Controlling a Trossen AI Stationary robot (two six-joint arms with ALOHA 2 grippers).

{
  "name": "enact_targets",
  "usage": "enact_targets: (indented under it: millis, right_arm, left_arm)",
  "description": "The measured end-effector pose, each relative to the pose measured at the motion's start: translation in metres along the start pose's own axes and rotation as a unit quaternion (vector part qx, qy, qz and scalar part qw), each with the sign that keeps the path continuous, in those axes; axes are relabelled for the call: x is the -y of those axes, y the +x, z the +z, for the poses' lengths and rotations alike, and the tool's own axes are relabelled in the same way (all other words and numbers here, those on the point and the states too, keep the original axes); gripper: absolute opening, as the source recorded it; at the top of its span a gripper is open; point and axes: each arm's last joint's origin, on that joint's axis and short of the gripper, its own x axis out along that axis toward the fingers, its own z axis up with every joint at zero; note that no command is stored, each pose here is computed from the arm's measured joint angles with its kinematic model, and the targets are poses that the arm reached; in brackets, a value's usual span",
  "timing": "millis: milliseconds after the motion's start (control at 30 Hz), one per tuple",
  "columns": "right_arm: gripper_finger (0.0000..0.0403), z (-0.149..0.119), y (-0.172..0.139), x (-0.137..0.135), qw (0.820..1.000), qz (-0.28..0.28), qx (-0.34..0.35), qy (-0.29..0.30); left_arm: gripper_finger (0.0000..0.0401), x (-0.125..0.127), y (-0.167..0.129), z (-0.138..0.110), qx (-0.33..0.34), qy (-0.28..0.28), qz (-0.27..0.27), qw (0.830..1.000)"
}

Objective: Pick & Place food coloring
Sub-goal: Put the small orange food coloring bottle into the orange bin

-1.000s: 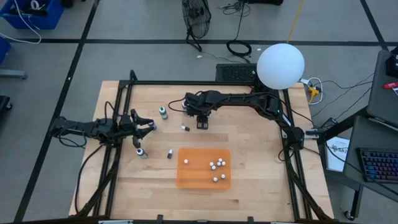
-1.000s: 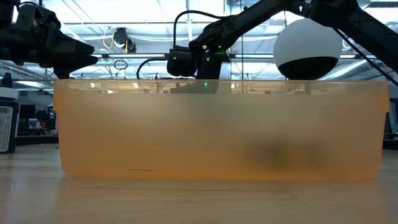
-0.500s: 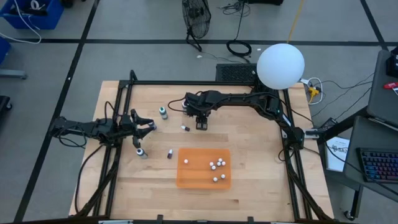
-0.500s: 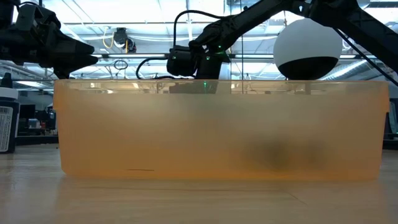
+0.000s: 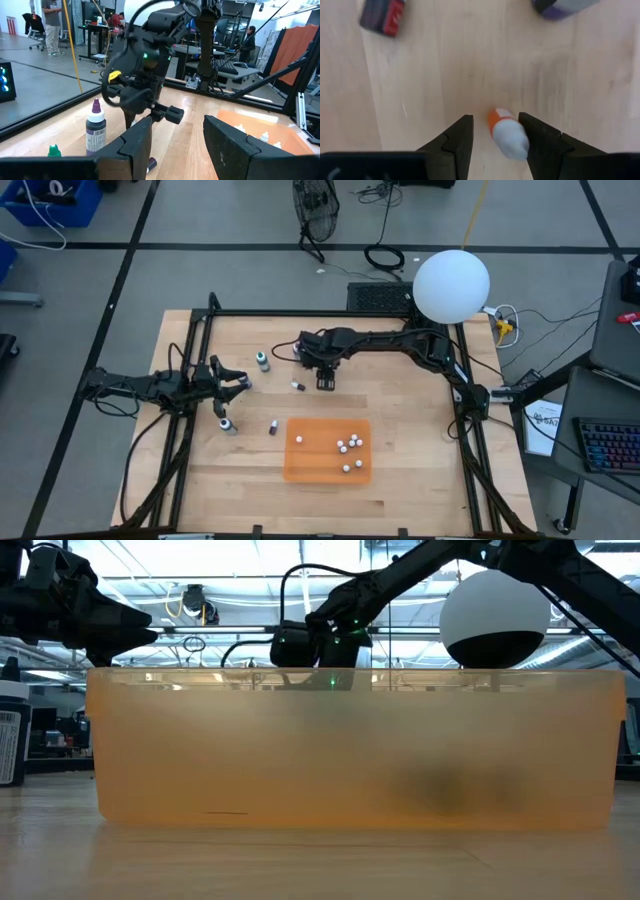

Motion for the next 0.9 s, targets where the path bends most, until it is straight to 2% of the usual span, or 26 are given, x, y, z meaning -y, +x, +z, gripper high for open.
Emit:
enact_targets:
  millis: [900]
  right_arm:
    - [0.0144,0.0014,-0.0032,0.001,1.0,-0.004,0.012,-0.003]
  left_arm:
    - [0.0182,0.0,0.0,-0.0001,0.0,0.0,0.0,1.0]
